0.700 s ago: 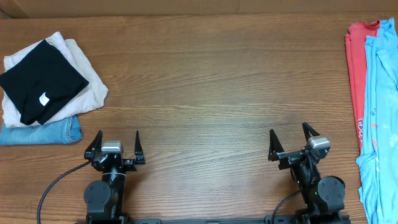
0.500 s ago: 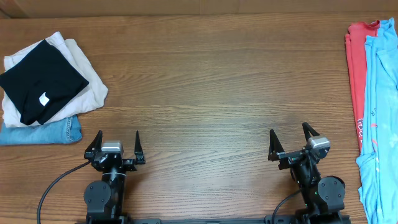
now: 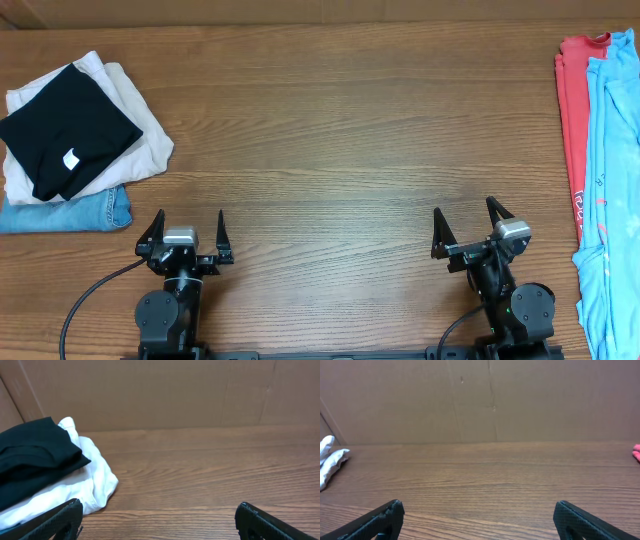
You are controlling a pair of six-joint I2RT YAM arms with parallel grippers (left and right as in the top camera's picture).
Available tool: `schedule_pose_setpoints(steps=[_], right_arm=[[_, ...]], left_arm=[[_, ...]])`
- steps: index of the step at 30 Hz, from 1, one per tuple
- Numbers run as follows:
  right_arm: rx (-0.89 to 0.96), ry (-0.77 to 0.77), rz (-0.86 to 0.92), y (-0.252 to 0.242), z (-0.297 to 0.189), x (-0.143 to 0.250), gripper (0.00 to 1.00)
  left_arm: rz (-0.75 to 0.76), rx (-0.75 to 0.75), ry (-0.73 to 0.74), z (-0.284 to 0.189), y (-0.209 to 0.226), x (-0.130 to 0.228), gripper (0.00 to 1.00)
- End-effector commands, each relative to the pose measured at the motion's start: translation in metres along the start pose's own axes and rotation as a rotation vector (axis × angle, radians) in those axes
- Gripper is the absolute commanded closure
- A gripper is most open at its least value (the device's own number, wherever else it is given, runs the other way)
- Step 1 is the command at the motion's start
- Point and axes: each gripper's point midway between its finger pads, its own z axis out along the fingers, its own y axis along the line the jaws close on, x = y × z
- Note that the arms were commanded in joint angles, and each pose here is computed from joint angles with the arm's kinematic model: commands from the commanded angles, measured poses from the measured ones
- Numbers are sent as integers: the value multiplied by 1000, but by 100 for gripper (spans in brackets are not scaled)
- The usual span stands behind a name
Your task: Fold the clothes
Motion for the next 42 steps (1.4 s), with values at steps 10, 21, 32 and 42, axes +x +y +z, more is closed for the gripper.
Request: schedule_pose_setpoints(steps=[10, 21, 32, 42], right_arm=[[-11, -2, 7, 2, 0, 2, 0], [-11, -4, 6, 2, 0, 2, 0], [-12, -8, 32, 2, 0, 0, 0], [116, -30, 87, -14, -13, -42, 0]], left_arm=[[11, 9, -8, 0, -1, -1, 0], [11, 10, -13, 0, -1, -2, 0], [10, 9, -10, 0, -1, -1, 0], [-29, 8, -62, -14, 0, -47, 0]])
